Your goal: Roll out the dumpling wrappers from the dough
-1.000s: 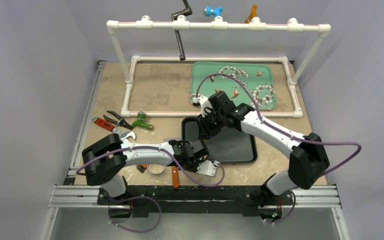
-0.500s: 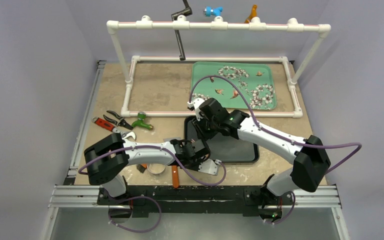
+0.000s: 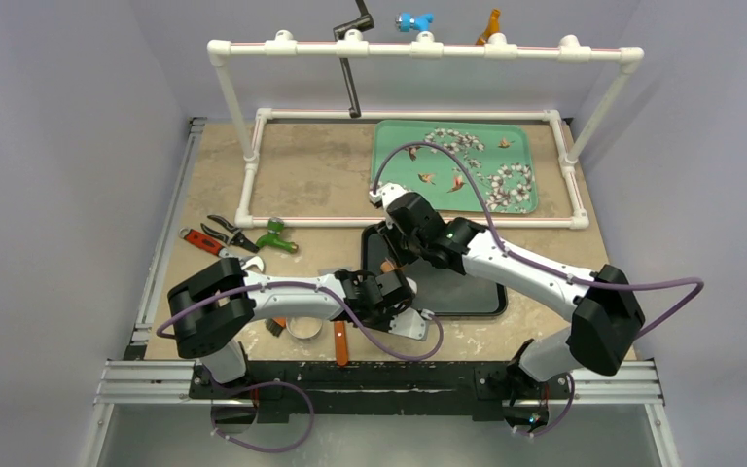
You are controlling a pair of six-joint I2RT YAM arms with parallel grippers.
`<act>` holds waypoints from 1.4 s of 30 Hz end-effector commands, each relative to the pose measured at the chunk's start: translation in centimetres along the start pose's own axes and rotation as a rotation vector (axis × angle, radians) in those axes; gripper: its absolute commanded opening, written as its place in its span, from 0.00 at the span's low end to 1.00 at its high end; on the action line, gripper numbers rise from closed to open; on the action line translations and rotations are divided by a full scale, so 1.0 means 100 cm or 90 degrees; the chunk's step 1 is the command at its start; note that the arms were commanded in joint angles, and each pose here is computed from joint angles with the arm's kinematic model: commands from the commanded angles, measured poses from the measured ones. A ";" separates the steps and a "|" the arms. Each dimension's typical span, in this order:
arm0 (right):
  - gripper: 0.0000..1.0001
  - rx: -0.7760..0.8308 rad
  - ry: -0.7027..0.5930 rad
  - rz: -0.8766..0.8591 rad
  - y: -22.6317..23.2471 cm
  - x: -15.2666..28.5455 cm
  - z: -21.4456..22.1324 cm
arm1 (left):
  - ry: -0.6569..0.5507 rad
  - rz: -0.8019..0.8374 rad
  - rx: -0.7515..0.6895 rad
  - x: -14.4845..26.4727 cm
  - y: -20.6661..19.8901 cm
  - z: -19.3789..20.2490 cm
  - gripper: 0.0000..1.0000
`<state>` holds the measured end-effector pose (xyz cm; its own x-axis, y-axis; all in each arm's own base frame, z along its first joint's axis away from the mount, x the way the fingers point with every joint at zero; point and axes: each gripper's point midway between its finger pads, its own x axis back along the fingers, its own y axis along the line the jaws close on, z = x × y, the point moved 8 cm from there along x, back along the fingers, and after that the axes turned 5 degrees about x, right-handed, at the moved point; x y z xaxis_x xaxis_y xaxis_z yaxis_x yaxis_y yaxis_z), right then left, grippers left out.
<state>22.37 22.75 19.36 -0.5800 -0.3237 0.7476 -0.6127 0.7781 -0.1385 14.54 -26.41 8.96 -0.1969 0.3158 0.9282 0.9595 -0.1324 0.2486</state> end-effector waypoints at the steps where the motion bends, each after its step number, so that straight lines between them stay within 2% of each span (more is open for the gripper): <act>1: 0.00 0.068 0.104 0.119 -0.027 -0.027 0.045 | 0.046 0.020 0.016 -0.007 -0.004 0.013 0.00; 8: 0.00 0.031 0.088 -0.064 0.015 -0.038 0.051 | 0.043 0.001 0.032 -0.008 0.003 0.013 0.00; 12: 0.00 -0.028 0.085 -0.207 0.041 -0.044 0.049 | 0.033 -0.006 0.058 -0.006 0.014 0.011 0.00; 17: 0.00 -0.098 0.063 -0.250 0.048 -0.049 0.042 | 0.028 -0.007 0.058 -0.005 0.015 0.010 0.00; 23: 0.00 -0.130 0.099 -0.091 0.005 -0.042 0.044 | 0.032 -0.008 0.057 -0.005 0.014 0.012 0.00; 28: 0.00 -0.181 0.070 0.053 -0.042 -0.013 0.047 | 0.037 -0.016 0.062 -0.005 0.016 0.015 0.00; 38: 0.00 -0.212 0.055 0.157 -0.056 0.000 0.058 | 0.045 -0.024 0.073 -0.005 0.022 0.016 0.00; 42: 0.00 -0.178 0.034 0.205 -0.046 0.005 0.052 | 0.045 -0.015 0.081 -0.005 0.024 0.017 0.00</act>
<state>23.83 18.73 18.39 -0.6756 -0.2641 0.6884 -0.2920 0.9531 0.0790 15.17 -26.35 9.05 -0.1587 0.3141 0.9360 0.9732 -0.1097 0.2019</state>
